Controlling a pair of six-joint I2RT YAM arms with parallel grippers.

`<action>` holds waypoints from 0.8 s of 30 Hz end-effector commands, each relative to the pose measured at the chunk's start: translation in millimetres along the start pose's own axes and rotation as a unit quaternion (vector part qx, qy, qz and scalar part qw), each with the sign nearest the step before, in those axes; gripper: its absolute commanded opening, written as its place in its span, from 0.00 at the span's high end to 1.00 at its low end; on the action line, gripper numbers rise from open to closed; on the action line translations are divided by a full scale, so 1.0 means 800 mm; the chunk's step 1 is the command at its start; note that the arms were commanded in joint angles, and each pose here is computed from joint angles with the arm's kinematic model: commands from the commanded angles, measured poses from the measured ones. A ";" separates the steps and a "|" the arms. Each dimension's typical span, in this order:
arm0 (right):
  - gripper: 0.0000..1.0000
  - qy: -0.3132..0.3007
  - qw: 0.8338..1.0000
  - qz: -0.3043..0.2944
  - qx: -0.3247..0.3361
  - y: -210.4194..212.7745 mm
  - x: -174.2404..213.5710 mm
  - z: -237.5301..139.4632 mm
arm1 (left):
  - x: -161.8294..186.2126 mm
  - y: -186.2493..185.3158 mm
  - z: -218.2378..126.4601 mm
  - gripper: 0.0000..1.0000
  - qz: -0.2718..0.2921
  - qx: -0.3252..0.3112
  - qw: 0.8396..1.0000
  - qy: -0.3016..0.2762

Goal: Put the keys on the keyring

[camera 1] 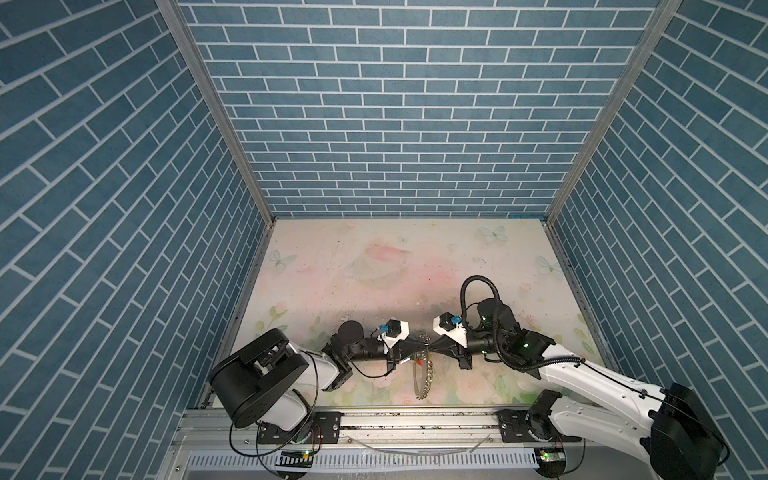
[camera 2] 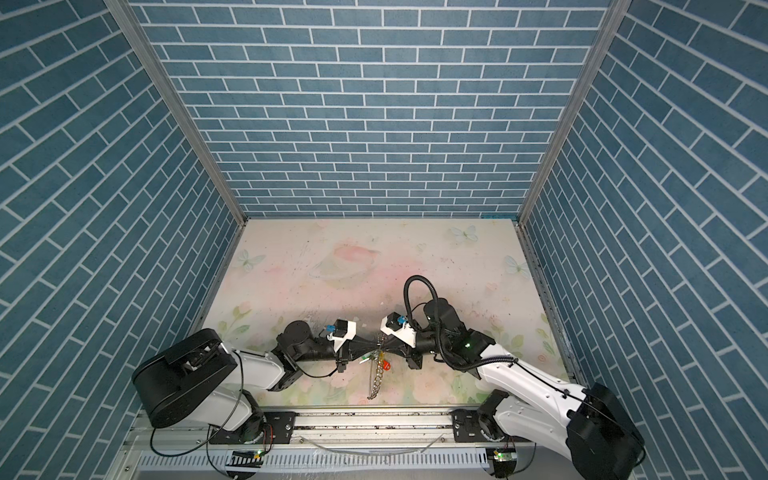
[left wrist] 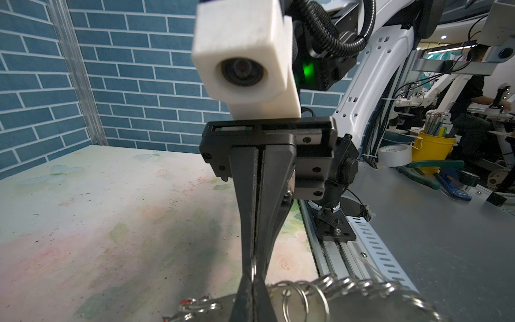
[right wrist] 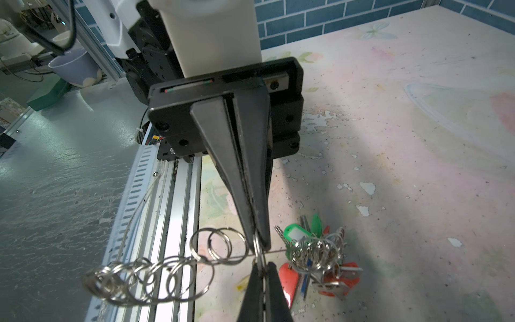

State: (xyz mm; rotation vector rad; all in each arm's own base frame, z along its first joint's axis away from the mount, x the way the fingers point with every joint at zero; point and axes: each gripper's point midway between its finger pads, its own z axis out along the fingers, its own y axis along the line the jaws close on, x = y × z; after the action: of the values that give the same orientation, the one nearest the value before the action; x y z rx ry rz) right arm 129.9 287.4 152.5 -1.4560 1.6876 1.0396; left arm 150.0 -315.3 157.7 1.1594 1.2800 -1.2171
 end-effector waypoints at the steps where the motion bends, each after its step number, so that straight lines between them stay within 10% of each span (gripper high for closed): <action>1: 1.00 0.028 0.999 -0.021 0.010 -0.003 -0.017 -0.007 | -0.002 0.009 0.004 0.91 0.016 -0.015 1.000 0.015; 12: 1.00 0.155 0.986 -0.051 0.027 -0.011 -0.006 -0.004 | 0.007 0.016 0.001 0.79 0.026 -0.032 0.997 0.063; 24: 1.00 0.151 0.986 -0.074 0.017 -0.009 -0.018 0.009 | 0.007 0.007 0.008 0.85 0.007 -0.001 0.998 0.059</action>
State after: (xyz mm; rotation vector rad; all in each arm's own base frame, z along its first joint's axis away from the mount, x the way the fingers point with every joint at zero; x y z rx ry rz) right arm 132.3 286.0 134.1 -1.7408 1.8868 0.7436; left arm 157.5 -315.8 144.4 1.2394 1.3888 -1.1178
